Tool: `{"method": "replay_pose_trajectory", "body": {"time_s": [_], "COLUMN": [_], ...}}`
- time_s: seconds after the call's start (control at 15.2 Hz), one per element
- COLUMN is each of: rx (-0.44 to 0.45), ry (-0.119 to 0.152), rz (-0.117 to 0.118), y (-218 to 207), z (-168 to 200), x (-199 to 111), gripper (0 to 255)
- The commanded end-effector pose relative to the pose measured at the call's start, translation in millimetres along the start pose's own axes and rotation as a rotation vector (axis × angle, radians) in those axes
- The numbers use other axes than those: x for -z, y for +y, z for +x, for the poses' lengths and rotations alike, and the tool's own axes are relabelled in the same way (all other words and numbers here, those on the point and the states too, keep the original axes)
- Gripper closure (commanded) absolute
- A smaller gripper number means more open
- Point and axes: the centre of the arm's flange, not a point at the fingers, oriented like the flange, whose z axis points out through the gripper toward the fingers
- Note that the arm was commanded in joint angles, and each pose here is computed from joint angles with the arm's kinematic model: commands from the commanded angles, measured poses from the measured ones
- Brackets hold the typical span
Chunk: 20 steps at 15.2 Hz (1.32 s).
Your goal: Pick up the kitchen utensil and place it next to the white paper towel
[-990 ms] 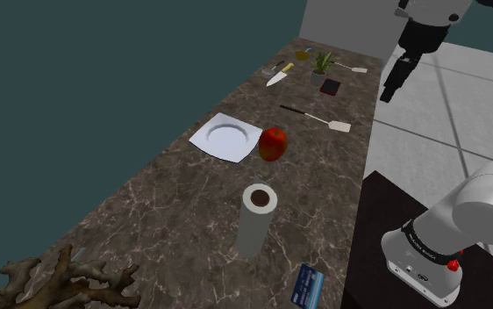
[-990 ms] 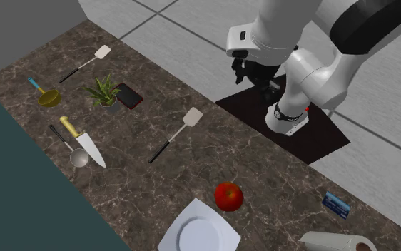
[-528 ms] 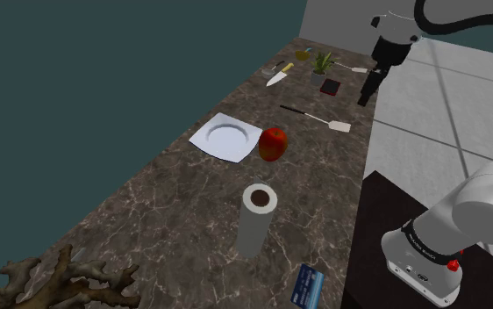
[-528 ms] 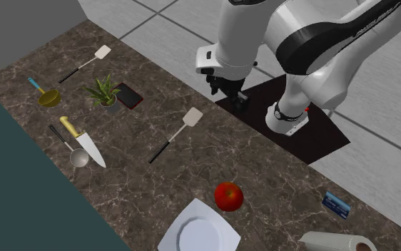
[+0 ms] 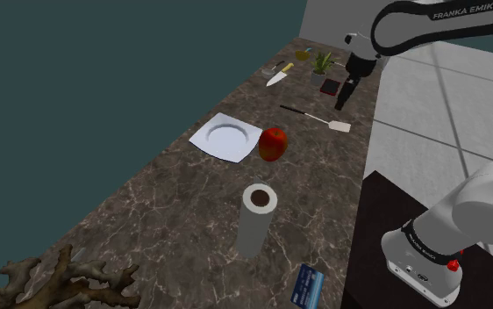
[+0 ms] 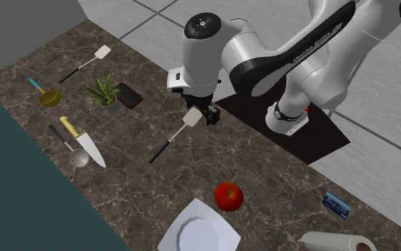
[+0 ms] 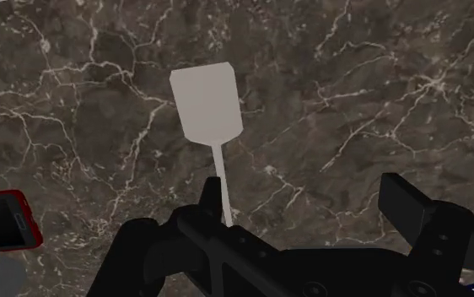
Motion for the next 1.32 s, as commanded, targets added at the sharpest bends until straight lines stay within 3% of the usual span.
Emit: {"method": "replay_pose_trajectory", "body": {"time_s": [0.0,0.53,0.99,1.25], "rx": [0.021,0.098,0.098,0.098], "ry": [0.012,0.052,0.052,0.052], "rz": [0.004,0.024,0.024,0.024], "y": [13.0,59.1,58.2,58.1], "z": [13.4,72.8,74.7,74.9], "x": [-17.6,-84.3,-121.2,-124.2], "gripper": [0,0,0,0]}}
